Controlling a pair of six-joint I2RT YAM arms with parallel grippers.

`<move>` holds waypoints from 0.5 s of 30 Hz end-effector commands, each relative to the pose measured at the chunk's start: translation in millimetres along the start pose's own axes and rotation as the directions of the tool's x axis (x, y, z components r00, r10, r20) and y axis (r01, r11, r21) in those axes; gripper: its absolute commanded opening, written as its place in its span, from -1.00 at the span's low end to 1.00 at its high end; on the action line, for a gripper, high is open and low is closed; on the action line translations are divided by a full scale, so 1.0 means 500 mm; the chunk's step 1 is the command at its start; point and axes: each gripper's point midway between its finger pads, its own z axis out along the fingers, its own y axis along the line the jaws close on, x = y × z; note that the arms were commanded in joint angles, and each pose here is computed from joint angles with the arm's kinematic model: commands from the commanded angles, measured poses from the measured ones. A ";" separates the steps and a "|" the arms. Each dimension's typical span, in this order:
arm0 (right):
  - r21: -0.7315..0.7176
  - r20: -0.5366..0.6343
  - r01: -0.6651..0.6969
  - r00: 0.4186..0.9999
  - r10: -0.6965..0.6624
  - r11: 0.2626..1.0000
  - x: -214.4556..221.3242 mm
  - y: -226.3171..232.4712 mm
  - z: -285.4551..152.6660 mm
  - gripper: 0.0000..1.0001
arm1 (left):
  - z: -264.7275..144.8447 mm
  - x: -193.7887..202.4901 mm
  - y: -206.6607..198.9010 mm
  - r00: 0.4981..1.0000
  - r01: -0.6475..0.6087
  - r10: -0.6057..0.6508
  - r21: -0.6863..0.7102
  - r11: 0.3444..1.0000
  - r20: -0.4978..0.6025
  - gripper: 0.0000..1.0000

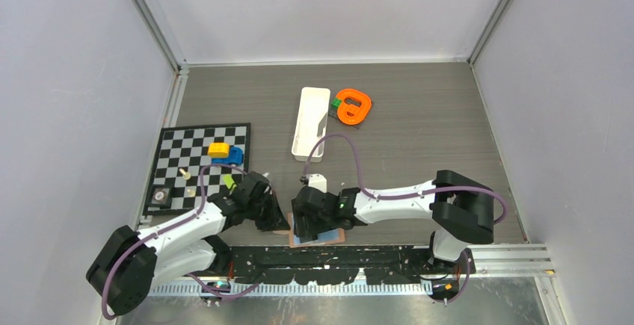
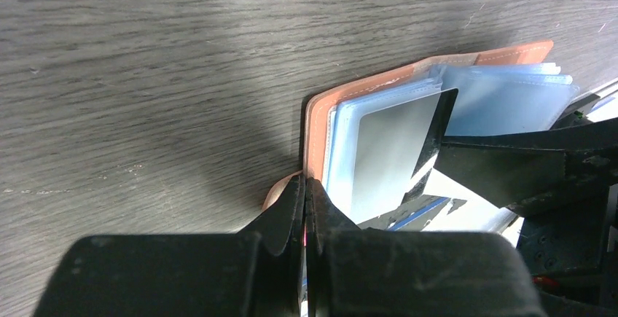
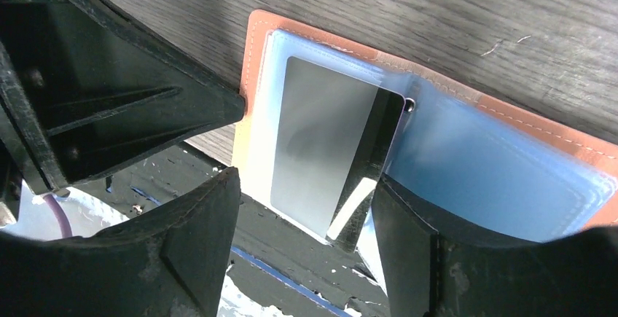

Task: Put the credit cards into the card holder
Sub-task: Insert the credit card into the card holder.

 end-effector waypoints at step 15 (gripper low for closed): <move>-0.015 0.151 -0.097 0.984 0.098 0.995 -0.074 0.040 -0.023 0.52 | -0.013 -0.014 -0.055 0.998 0.025 -0.034 0.152 0.988 0.058 -1.00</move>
